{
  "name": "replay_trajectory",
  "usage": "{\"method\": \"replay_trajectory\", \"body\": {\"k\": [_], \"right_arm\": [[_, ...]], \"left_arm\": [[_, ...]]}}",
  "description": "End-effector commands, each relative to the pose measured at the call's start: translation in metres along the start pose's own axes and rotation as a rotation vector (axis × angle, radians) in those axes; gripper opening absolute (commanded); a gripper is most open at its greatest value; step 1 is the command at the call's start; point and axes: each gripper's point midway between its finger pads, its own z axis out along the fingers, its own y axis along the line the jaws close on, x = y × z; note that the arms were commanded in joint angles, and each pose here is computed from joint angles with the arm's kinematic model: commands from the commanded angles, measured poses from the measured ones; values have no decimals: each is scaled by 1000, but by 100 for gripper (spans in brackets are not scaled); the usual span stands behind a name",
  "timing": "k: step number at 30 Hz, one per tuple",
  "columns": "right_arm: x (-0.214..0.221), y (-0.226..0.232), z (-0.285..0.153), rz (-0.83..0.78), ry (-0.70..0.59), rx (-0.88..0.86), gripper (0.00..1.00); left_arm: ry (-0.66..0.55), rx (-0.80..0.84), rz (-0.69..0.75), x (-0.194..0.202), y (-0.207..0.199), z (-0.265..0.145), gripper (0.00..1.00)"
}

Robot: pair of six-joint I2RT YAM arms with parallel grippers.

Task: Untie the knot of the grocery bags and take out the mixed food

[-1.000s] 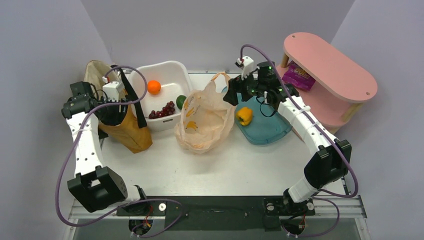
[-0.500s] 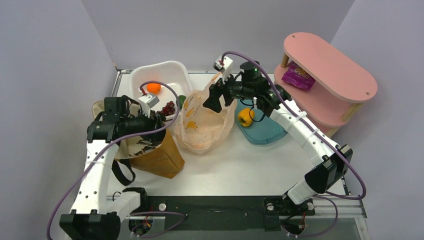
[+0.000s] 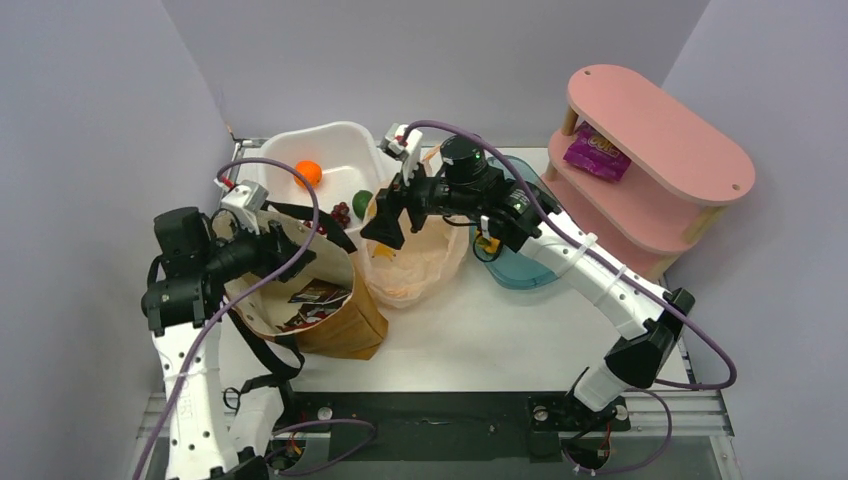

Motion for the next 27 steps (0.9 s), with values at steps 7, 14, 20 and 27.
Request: {"method": "replay_trajectory", "body": {"k": [7,14,20,27], "right_arm": [[-29,46,55,-135,-24,5,85],[23,28,66,-160,154,123,79],[54,32,58,-182,238,80,2],[-33,6,27,-423,53,99,0]], "left_arm": [[-82,-312,-49,-16,34,-35,54],[-143,-319,-39,-22,27,-41,58],[-133,-186,-5,-21,12,-30,58],[64,146,247,38,-27,-25,59]]}}
